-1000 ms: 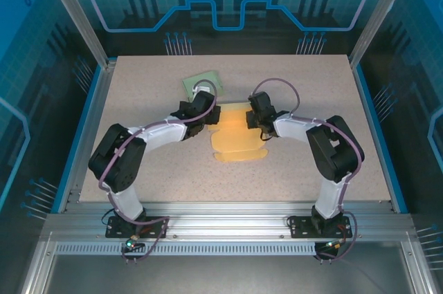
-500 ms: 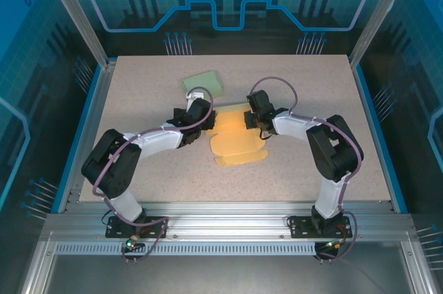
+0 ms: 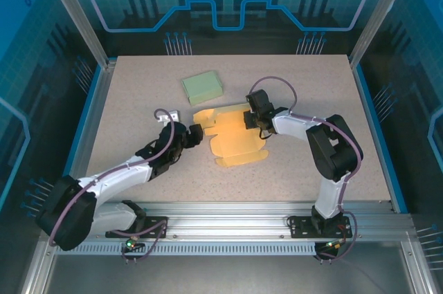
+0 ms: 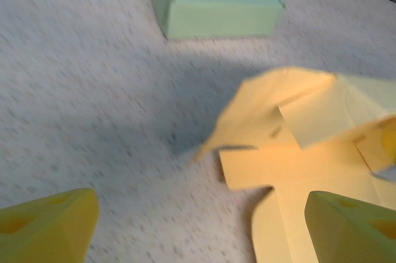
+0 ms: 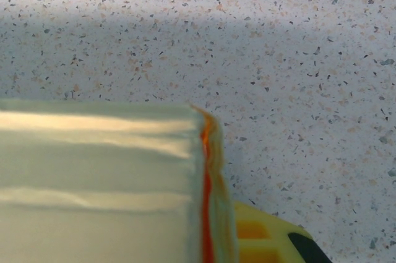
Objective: Fold the paper box
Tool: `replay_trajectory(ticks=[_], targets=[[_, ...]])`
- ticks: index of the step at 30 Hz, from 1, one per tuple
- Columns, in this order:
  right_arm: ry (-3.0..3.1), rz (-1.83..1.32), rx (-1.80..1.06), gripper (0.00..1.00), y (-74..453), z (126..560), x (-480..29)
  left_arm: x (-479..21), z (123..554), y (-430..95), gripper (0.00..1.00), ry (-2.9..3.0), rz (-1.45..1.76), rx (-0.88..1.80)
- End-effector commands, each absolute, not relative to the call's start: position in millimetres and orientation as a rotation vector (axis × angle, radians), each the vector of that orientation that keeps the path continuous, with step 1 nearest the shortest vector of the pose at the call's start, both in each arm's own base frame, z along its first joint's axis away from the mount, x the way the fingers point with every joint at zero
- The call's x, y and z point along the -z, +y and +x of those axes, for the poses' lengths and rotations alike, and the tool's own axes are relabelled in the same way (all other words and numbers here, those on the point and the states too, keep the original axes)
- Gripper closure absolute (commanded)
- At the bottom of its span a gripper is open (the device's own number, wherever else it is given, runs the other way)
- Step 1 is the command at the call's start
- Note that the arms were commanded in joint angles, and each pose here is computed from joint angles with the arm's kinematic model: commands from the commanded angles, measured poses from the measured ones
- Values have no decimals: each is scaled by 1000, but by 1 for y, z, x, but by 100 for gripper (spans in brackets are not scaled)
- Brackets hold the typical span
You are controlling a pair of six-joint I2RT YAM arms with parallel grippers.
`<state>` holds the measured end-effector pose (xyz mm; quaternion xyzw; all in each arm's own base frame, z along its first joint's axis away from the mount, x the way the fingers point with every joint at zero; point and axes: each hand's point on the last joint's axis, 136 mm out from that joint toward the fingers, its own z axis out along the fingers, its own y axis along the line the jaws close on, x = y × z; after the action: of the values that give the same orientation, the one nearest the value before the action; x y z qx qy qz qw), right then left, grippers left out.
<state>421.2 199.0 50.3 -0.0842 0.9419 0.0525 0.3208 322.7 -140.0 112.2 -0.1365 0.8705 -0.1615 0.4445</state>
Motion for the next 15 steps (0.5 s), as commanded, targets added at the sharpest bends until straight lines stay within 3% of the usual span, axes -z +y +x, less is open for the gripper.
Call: replay_trajectory(ticks=[1, 6, 15], targets=[[2567, -269, -154, 100, 204, 406, -27, -112, 319, -177, 12, 2137, -377, 690], [2567, -271, -155, 100, 204, 404, -26, -98, 333, -200, 6, 2083, -399, 796], [2562, -268, -161, 100, 204, 404, -28, -65, 359, -221, 7, 2117, -428, 810]])
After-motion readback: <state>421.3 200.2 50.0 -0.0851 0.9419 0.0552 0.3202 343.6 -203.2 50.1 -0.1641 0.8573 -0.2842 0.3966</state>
